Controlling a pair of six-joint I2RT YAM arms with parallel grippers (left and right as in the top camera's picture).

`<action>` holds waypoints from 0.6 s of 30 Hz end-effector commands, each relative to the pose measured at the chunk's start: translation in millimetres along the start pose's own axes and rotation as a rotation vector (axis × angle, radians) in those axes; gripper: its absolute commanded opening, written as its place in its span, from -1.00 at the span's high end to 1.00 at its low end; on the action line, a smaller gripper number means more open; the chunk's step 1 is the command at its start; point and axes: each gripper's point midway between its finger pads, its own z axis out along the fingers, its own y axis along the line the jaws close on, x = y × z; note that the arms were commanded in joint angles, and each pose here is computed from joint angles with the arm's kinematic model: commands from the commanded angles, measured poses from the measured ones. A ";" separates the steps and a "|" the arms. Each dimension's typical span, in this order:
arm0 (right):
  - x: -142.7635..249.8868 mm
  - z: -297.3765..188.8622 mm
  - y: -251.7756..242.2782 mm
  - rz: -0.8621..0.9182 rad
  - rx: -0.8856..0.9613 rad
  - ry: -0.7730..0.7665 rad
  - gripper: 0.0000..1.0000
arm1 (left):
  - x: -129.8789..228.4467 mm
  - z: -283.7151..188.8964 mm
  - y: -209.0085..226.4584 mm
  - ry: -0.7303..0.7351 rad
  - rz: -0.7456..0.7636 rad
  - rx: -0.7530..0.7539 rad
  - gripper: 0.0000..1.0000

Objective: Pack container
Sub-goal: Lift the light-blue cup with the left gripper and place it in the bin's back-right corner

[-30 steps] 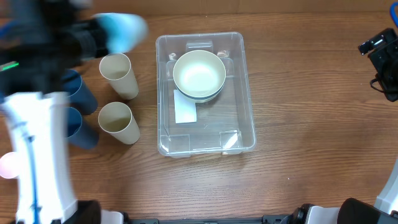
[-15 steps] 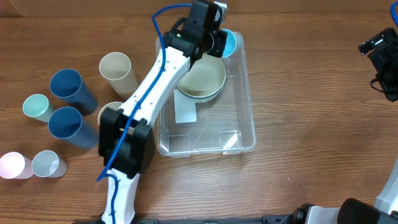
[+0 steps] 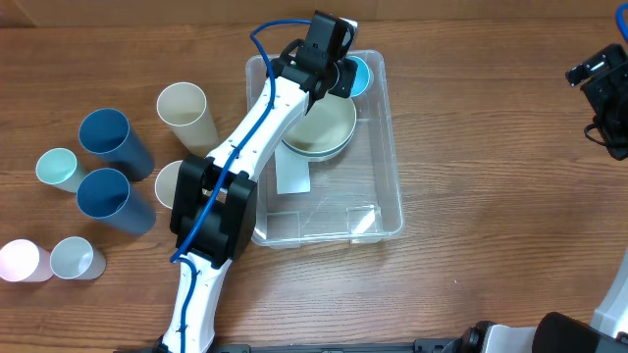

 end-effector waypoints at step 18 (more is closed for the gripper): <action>-2.1 -5.6 2.1 0.002 -0.010 -0.016 -1.00 | -48.4 -109.8 8.7 -0.027 -0.011 -0.088 0.07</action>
